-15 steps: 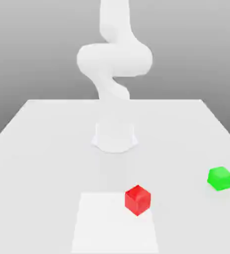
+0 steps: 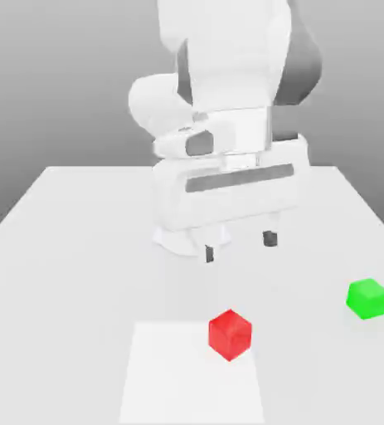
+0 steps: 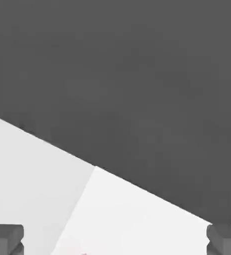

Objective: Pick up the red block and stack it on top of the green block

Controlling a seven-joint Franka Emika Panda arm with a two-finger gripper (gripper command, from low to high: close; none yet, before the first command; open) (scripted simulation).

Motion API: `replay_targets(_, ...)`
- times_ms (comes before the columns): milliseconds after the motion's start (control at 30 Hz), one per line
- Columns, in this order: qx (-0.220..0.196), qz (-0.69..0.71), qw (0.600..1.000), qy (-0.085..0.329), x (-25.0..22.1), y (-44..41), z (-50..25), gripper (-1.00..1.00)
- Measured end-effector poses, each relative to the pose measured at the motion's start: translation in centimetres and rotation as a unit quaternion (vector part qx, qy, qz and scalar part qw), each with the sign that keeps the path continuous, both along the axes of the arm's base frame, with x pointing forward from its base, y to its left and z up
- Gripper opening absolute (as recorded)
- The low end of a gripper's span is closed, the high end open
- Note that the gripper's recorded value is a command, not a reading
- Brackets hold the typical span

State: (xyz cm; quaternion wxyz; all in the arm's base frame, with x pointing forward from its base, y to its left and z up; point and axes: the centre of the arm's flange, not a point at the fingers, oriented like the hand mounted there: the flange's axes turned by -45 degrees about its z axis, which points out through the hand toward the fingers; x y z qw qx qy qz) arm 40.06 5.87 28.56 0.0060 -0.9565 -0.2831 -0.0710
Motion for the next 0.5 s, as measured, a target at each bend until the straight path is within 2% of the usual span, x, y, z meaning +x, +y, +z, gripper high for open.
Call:
replay_targets(100,-0.025,0.054,0.997,0.052,-3.3,0.5,-6.5,0.0)
replay_targets(333,-0.031,0.065,0.995,0.064,-4.1,0.4,-13.6,0.0)
replay_targets(367,-0.03,0.065,0.995,0.064,-4.1,0.4,-14.1,-1.0)
replay_targets(500,-0.031,0.065,0.995,0.065,-4.1,0.4,-14.1,-1.0)
